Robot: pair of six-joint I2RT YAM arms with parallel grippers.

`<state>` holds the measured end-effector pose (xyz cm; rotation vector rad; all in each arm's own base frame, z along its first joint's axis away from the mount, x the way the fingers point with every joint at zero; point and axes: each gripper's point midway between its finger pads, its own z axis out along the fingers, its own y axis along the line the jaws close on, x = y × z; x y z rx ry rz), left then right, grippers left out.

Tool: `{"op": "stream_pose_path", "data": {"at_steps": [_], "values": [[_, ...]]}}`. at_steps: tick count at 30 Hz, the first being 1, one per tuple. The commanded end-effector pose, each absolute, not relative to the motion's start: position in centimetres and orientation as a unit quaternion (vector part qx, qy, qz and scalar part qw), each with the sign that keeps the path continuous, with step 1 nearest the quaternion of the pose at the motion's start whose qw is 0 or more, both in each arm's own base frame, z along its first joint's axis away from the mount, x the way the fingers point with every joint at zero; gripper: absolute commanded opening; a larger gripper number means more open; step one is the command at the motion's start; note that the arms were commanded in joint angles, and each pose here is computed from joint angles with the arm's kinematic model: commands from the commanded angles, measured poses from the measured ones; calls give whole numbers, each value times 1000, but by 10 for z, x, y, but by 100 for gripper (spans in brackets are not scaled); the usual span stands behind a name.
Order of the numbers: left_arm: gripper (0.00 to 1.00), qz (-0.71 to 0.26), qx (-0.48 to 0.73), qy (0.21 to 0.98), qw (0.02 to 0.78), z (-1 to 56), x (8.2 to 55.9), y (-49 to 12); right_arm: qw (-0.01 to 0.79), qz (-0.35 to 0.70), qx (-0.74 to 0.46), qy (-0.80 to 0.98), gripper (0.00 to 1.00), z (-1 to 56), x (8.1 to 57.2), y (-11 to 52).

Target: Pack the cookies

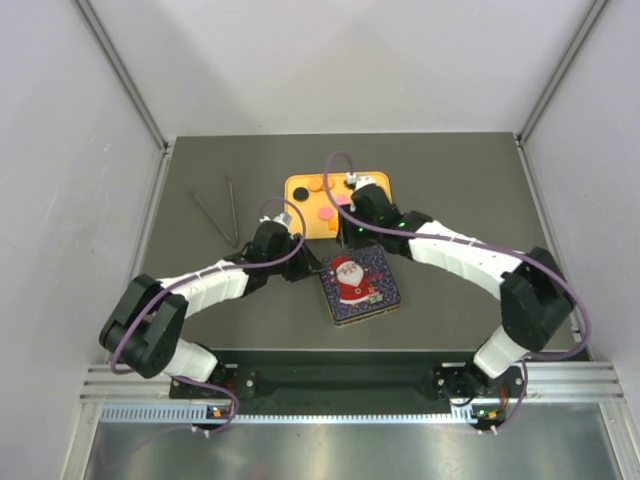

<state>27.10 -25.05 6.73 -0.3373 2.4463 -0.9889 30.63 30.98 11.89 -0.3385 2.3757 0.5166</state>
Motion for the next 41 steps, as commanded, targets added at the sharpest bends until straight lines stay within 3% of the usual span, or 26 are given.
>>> {"op": "stream_pose_path", "data": {"at_steps": [1,4,6,9,11,13,20,41], "values": [[7,-236,-94,942,220,40,256,-210,413,230,-106,875,43,192,323,289],[20,-244,-77,934,251,71,272,-215,447,241,-81,858,54,227,330,264],[36,-250,-62,929,266,95,279,-219,464,246,-63,849,66,247,331,244],[49,-250,-43,922,292,124,284,-218,492,243,-41,835,81,268,325,215],[55,-250,-30,916,313,143,286,-215,499,239,-32,832,99,270,318,200],[61,-249,-25,912,326,160,286,-213,520,240,-25,820,100,285,308,184],[64,-253,-2,883,394,209,282,-199,540,212,10,815,100,277,275,145],[65,-241,13,872,425,223,267,-182,557,172,43,811,100,262,257,113]]}}
